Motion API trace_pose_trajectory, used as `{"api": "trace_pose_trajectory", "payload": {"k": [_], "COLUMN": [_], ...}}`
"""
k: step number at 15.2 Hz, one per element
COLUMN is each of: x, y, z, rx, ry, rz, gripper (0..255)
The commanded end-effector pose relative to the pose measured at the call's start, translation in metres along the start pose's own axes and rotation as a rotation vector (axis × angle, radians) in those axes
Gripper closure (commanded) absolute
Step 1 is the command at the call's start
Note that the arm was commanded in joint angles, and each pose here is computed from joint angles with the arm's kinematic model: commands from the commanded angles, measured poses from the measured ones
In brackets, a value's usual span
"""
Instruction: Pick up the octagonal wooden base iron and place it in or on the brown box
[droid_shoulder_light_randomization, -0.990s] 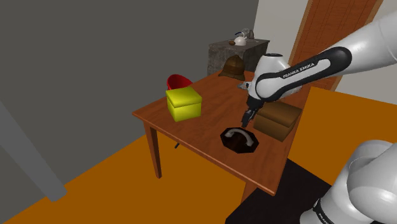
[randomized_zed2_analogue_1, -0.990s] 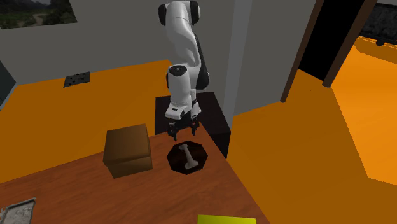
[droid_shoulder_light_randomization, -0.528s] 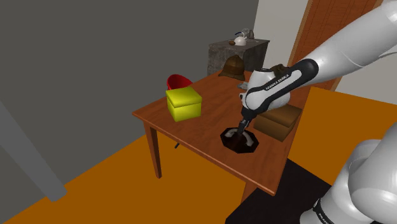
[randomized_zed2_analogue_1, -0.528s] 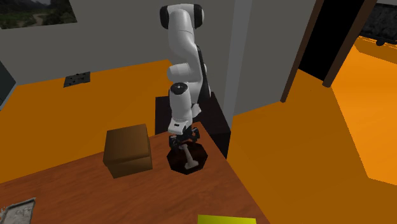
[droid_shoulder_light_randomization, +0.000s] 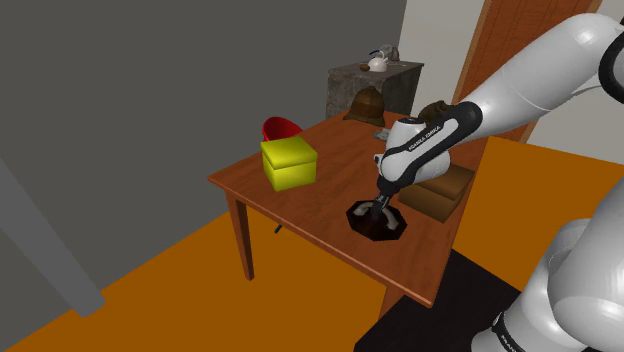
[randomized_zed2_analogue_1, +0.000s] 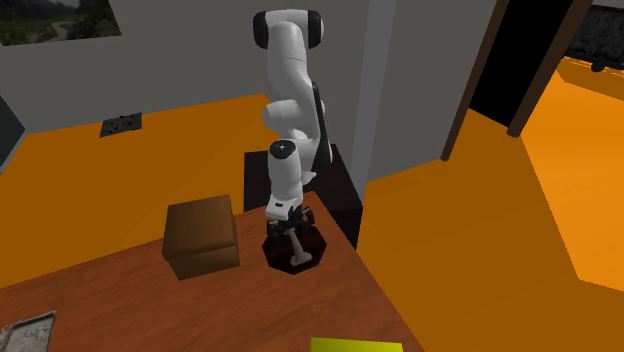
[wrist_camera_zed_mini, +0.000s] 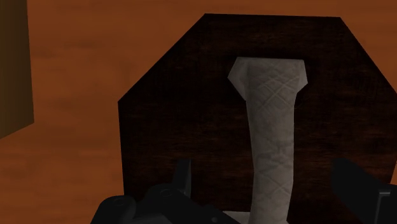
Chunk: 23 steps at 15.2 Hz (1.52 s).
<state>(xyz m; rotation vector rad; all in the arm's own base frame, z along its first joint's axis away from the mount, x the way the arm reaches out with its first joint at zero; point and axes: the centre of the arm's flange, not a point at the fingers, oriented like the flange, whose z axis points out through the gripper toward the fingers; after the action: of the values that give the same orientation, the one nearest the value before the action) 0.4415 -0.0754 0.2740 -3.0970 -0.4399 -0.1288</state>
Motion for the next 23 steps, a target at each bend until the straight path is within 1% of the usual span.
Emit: {"api": "trace_pose_trajectory", "payload": {"k": [1, 4, 5, 14, 23], "x": [0.0, 0.0, 0.0, 0.0, 0.004], "y": [0.0, 0.0, 0.0, 0.0, 0.0], "z": [0.001, 0.0, 0.0, 0.001, -0.047], "rx": [0.0, 0.0, 0.0, 0.0, 0.0], "ry": [0.0, 0.0, 0.0, 0.0, 0.0], "rz": [0.0, 0.0, 0.0, 0.0, 0.0], "gripper": [0, 0, 255, 255, 255]}}
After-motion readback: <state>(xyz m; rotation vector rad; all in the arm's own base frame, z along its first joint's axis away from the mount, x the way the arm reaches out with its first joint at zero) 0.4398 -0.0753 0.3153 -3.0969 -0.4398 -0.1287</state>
